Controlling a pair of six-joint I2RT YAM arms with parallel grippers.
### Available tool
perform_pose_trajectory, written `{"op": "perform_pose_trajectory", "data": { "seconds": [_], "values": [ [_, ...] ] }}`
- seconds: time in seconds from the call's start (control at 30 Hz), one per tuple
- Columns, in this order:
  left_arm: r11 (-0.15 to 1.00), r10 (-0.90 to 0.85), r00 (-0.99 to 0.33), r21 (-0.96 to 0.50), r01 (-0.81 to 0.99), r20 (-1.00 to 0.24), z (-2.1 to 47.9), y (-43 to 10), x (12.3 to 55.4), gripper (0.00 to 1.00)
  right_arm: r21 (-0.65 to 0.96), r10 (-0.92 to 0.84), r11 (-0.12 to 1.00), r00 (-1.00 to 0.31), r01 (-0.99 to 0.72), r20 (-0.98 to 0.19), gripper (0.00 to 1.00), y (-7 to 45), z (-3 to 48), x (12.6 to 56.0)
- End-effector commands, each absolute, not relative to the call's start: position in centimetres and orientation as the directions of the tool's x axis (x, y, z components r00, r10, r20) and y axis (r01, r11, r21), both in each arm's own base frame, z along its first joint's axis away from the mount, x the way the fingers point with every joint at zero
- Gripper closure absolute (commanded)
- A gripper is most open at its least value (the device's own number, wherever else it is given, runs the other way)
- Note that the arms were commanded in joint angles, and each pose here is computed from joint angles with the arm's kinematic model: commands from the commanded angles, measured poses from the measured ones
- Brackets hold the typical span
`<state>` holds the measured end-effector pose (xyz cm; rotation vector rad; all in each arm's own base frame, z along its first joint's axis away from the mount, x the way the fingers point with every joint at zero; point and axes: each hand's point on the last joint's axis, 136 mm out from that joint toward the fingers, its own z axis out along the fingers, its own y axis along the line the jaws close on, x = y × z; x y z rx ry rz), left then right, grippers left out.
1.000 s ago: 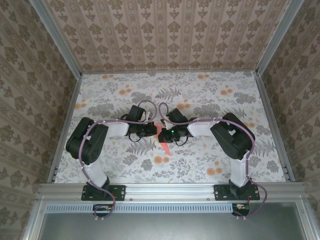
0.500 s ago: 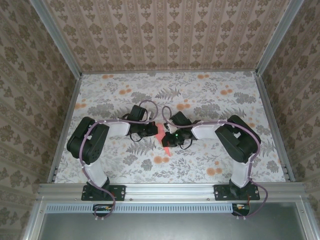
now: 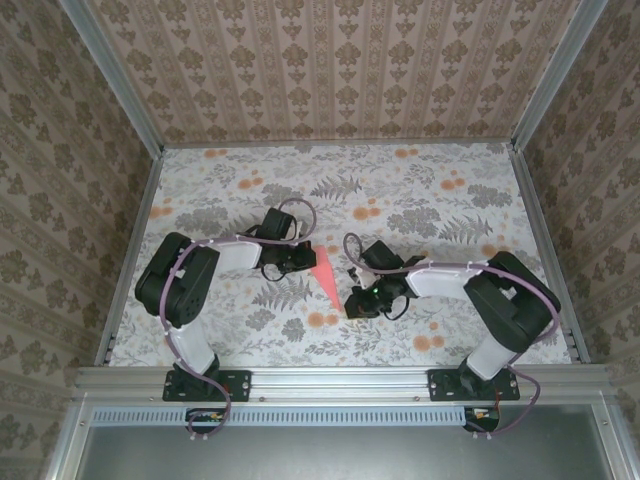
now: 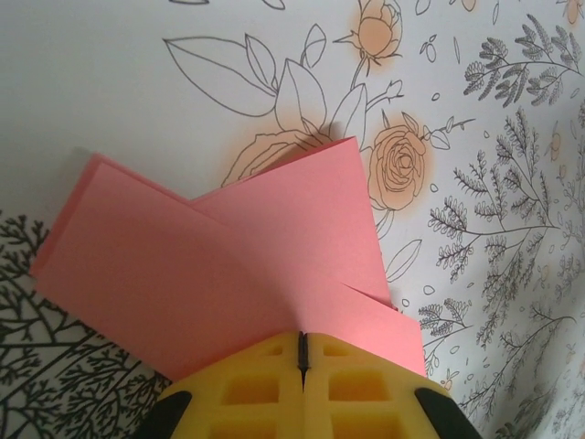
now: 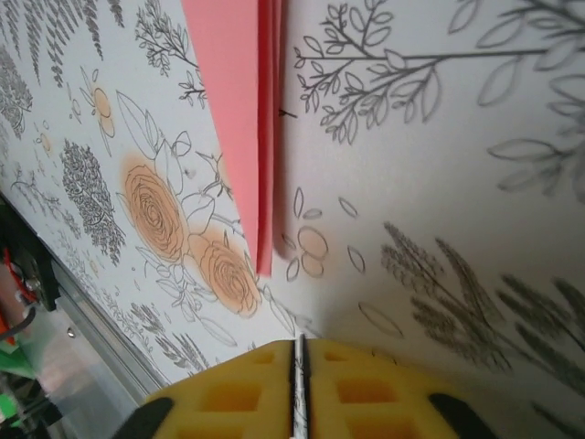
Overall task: Fold a paper plane with a square sheet of paper (pick it up from the middle)
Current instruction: Fold the wing for the fifth time at the center of the table, then turn over a paper plane at the center of the table.
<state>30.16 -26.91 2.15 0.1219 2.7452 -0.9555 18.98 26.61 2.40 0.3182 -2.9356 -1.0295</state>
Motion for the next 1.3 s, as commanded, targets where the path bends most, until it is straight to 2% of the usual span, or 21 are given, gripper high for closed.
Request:
{"op": "perform_pose_trajectory", "data": {
  "seconds": [0.0, 0.1, 0.17, 0.27, 0.43, 0.57, 0.7, 0.87, 1.0, 1.27],
  "values": [
    [0.794, -0.056, -0.971, -0.6, 0.098, -0.234, 3.4, -26.6, 30.5, 0.89, 0.563, -0.137, 0.803, -0.98, -0.195, -0.144, 0.8, 25.4, 4.6, 20.7],
    [0.768, -0.099, -0.963, -0.635, 0.087, -0.251, 5.8, -26.8, 30.8, 0.83, 0.535, -0.066, 0.823, -0.968, -0.189, -0.241, 0.63, 24.7, 6.6, 22.9],
    [0.77, -0.126, -0.957, -0.634, 0.073, -0.263, 7.4, -26.4, 30.6, 0.74, 0.506, -0.024, 0.843, -0.954, -0.18, -0.299, 0.49, 23.9, 7.6, 24.3],
    [0.818, -0.142, -0.952, -0.574, 0.042, -0.272, 8.5, -25.4, 29.8, 0.59, 0.473, 0.03, 0.867, -0.93, -0.159, -0.367, 0.36, 22.5, 8.7, 25.8],
    [0.924, -0.144, -0.961, -0.381, -0.045, -0.236, 8.5, -23.5, 27.9, 0.43, 0.428, 0.11, 0.899, -0.903, -0.087, -0.415, 0.23, 20.3, 8.9, 27.6],
    [0.956, -0.106, -0.967, -0.29, -0.036, -0.231, 7.9, -24.5, 27.2, 0.32, 0.406, 0.186, 0.914, -0.891, 0.002, -0.415, 0.13, 18.3, 8.0, 28.2],
    [0.973, -0.05, -0.975, -0.233, 0.002, -0.216, 7.1, -26.8, 27.7, 0.29, 0.399, 0.255, 0.913, -0.884, 0.087, -0.391, 0.07, 16.7, 6.9, 28.3],
    [0.991, -0.022, -0.984, -0.13, 0.001, -0.176, 5.4, -27.7, 27.7, 0.29, 0.396, 0.268, 0.912, -0.886, 0.106, -0.379, 0.05, 16.3, 6.4, 28.1],
    [0.995, -0.038, -0.988, -0.1, -0.023, -0.151, 4.5, -27.8, 27.4, 0.33, 0.396, 0.267, 0.912, -0.888, 0.108, -0.374, 0.05, 16.3, 6.3, 28.0],
    [0.99, -0.125, -0.972, -0.094, -0.108, -0.197, 5.3, -26.9, 27.3, 0.41, 0.397, 0.26, 0.912, -0.893, 0.103, -0.367, 0.05, 16.5, 6.4, 28.0]
  ]
}}
